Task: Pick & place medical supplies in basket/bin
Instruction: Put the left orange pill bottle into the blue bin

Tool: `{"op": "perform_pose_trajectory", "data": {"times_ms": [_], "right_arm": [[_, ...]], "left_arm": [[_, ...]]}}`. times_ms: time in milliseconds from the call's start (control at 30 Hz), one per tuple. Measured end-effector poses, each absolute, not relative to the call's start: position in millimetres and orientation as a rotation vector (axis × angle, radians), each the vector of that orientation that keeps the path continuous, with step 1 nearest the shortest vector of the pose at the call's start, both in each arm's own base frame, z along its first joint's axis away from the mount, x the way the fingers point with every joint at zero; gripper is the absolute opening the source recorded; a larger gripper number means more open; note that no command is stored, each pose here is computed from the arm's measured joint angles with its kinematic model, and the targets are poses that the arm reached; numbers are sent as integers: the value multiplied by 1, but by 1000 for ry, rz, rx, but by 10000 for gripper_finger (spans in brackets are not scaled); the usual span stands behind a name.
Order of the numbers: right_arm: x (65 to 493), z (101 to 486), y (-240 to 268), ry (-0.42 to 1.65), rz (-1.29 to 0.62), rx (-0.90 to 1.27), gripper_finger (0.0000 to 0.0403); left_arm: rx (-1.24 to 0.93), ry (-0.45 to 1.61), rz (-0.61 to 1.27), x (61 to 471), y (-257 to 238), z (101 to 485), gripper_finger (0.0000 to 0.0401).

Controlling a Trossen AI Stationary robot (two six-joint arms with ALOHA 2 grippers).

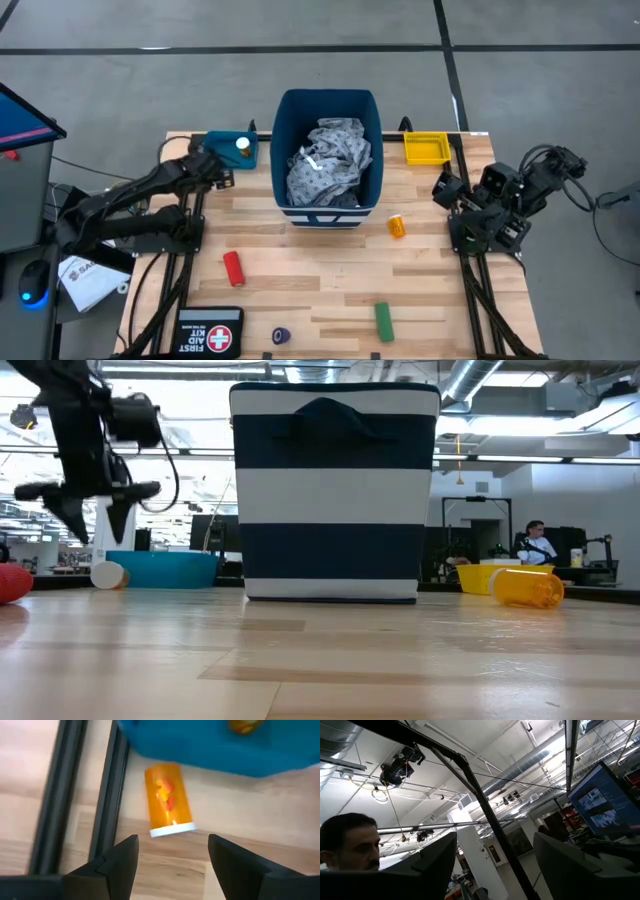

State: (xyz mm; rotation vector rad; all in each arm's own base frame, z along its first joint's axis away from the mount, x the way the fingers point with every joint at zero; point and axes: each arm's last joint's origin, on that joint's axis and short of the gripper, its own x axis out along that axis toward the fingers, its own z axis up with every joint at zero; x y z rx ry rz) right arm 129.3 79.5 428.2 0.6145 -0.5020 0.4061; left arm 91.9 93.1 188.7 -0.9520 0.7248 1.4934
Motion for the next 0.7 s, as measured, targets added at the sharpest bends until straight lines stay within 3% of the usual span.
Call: {"op": "perform_pose_trajectory", "data": {"times_ms": [700], "right_arm": [[125, 432, 74, -541, 396, 629, 260]], "left_arm": [[-927, 592, 1564, 102, 105, 152, 227]]}}
